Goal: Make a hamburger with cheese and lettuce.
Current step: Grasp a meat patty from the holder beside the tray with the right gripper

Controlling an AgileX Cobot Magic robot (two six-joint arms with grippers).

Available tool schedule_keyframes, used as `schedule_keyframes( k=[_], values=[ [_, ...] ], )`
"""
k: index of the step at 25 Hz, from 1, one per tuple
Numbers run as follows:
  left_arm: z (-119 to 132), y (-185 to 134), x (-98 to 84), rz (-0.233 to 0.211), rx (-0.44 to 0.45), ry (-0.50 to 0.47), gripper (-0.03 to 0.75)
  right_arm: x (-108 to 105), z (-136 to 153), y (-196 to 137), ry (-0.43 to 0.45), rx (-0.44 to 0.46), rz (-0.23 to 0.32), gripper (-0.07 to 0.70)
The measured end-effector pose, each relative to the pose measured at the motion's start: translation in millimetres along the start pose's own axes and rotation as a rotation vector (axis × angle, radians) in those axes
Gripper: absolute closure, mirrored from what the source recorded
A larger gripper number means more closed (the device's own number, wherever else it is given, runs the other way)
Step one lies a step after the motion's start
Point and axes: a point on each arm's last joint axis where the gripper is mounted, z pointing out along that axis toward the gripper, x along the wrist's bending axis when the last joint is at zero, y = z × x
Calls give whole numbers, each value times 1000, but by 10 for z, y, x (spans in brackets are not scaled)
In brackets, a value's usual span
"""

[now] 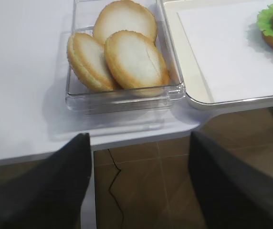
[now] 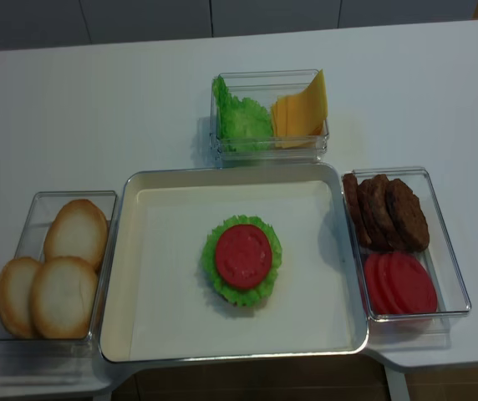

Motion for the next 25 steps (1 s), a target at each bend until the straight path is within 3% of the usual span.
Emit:
schedule_keyframes(
  k=[8, 14, 19, 25],
  values=[
    [0, 0, 0, 0, 0, 0, 244, 0, 0, 2, 0, -2, 15, 153],
    [0, 0, 0, 0, 0, 0, 244, 60, -71, 194, 66, -122, 125, 153],
    [0, 0, 0, 0, 0, 0, 244, 86, 38, 522, 82, -31, 158, 153],
    [0, 0, 0, 0, 0, 0, 244, 112, 472, 1118, 112, 78, 184, 153]
  ],
)
